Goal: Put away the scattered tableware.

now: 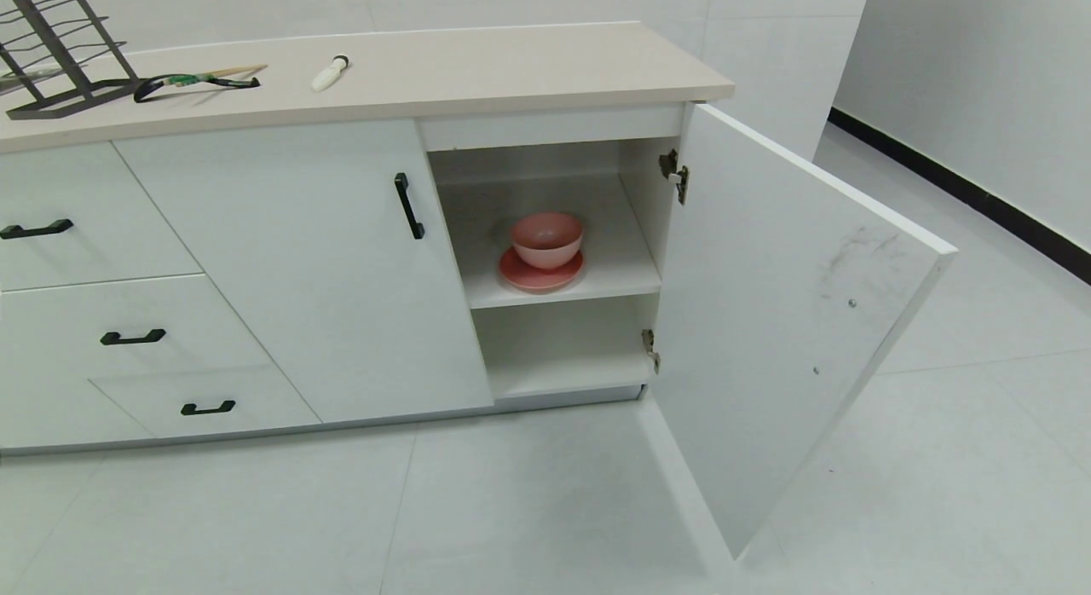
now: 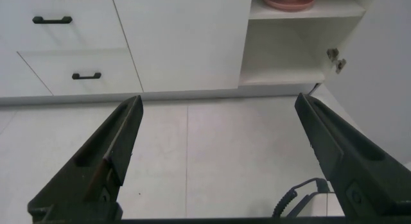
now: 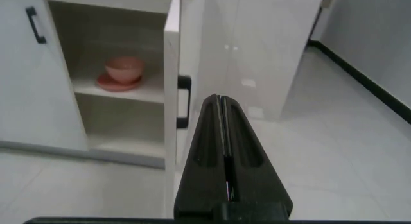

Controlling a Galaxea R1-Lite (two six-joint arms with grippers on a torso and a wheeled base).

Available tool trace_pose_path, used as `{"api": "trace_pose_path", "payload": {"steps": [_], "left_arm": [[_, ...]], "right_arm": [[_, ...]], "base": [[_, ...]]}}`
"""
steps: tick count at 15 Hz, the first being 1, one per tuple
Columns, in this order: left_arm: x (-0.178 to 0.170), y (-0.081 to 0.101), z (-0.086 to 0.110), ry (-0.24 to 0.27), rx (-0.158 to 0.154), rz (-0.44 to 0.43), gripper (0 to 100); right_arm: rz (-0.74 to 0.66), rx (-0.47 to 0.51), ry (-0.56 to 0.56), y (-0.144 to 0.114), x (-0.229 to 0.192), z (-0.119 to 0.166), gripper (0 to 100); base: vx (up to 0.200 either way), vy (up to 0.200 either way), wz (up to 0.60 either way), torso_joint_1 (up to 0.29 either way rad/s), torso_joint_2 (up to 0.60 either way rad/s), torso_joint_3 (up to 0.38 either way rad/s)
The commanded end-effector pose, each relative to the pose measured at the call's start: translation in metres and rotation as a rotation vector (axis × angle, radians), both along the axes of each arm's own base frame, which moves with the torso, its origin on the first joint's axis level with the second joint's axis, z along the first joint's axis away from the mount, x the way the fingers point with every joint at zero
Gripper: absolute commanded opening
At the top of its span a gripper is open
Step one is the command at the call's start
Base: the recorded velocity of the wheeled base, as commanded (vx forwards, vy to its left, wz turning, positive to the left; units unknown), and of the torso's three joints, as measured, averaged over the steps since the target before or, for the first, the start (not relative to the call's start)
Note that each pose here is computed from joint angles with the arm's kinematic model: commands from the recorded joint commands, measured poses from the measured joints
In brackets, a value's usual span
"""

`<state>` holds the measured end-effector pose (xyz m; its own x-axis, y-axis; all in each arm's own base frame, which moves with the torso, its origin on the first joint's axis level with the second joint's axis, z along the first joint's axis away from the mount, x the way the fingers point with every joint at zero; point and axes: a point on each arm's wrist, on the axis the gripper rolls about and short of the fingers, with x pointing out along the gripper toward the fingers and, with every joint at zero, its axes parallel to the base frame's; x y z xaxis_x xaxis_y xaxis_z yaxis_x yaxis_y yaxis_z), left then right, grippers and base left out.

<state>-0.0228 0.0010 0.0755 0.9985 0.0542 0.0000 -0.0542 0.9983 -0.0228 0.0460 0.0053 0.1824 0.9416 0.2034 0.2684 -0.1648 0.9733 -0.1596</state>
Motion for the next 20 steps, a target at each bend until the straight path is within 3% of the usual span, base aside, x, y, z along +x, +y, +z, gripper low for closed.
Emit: {"api": "trace_pose_path", "payload": {"steps": [1, 4, 7, 9, 11, 14, 20], "left_arm": [[0.0, 0.0, 0.0, 0.0, 0.0, 0.001, 100], [0.0, 0.0, 0.0, -0.002, -0.006, 0.001, 100], [0.0, 0.0, 0.0, -0.002, -0.006, 0.001, 100], [0.0, 0.0, 0.0, -0.002, -0.006, 0.001, 100], [0.0, 0.0, 0.0, -0.002, -0.012, 0.001, 100], [0.0, 0.0, 0.0, -0.002, -0.017, 0.001, 100], [0.0, 0.0, 0.0, -0.002, -0.017, 0.001, 100]], "right_arm": [[0.059, -0.047, 0.155, 0.002, 0.071, -0.004, 0], [0.068, -0.046, 0.246, 0.001, 0.118, -0.01, 0], [0.023, -0.043, 0.183, -0.01, 0.153, 0.009, 0], [0.023, -0.041, 0.194, -0.011, 0.166, 0.004, 0], [0.076, -0.058, 0.2, -0.009, 0.18, -0.004, 0], [0.263, -0.173, 0.165, 0.003, 0.206, -0.013, 0], [0.316, -0.177, 0.176, 0.017, 0.22, -0.019, 0]], "base": [[0.0, 0.0, 0.0, 0.0, 0.0, 0.0], [0.0, 0.0, 0.0, 0.0, 0.0, 0.0], [0.0, 0.0, 0.0, 0.0, 0.0, 0.0], [0.0, 0.0, 0.0, 0.0, 0.0, 0.0], [0.0, 0.0, 0.0, 0.0, 0.0, 0.0], [0.0, 0.0, 0.0, 0.0, 0.0, 0.0], [0.0, 0.0, 0.0, 0.0, 0.0, 0.0]]}}
